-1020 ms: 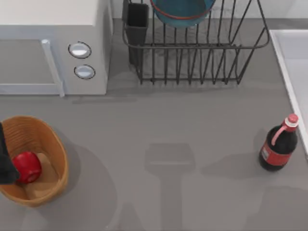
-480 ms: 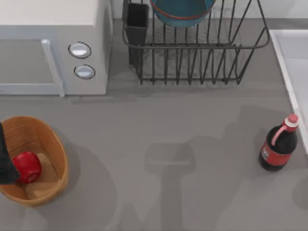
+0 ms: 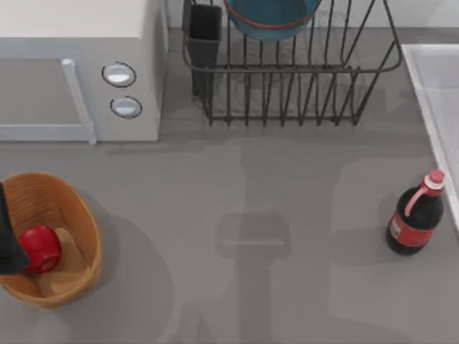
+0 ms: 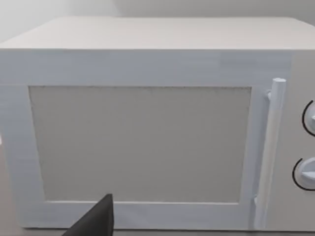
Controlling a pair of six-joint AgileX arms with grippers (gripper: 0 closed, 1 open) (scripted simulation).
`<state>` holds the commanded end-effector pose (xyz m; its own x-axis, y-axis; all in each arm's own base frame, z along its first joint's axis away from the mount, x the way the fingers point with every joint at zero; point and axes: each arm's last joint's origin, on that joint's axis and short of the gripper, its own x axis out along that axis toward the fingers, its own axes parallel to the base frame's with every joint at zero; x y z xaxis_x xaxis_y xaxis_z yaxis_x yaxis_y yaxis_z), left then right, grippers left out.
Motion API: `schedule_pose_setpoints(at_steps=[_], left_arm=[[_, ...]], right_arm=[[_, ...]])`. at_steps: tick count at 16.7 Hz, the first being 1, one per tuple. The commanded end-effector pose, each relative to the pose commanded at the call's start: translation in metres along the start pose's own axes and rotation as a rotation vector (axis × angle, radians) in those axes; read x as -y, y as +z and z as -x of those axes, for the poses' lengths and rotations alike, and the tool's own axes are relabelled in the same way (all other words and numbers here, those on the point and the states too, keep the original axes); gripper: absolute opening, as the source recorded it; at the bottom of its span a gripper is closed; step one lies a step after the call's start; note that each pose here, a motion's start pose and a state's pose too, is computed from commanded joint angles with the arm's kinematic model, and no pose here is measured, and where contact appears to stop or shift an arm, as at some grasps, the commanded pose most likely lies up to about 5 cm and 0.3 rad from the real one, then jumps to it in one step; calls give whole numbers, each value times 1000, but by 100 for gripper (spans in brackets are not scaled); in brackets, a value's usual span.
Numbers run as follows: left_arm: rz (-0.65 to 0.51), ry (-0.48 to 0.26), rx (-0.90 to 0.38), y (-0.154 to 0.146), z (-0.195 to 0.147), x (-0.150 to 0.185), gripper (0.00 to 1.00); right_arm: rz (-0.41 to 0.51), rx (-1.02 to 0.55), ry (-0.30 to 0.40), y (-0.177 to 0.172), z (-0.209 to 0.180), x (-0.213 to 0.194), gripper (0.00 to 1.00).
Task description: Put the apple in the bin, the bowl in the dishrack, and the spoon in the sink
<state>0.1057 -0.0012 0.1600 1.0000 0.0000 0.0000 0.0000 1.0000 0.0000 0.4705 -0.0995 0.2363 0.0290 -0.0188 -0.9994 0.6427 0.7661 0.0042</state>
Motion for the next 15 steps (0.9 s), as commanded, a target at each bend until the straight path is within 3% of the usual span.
schedule_pose_setpoints(at_steps=[6, 15], left_arm=[[0, 0, 0, 0, 0, 0, 100], [0, 0, 0, 0, 0, 0, 100]], right_arm=[[5, -3, 2, 4, -32, -35, 0], [-2, -9, -1, 7, -40, -36, 0]])
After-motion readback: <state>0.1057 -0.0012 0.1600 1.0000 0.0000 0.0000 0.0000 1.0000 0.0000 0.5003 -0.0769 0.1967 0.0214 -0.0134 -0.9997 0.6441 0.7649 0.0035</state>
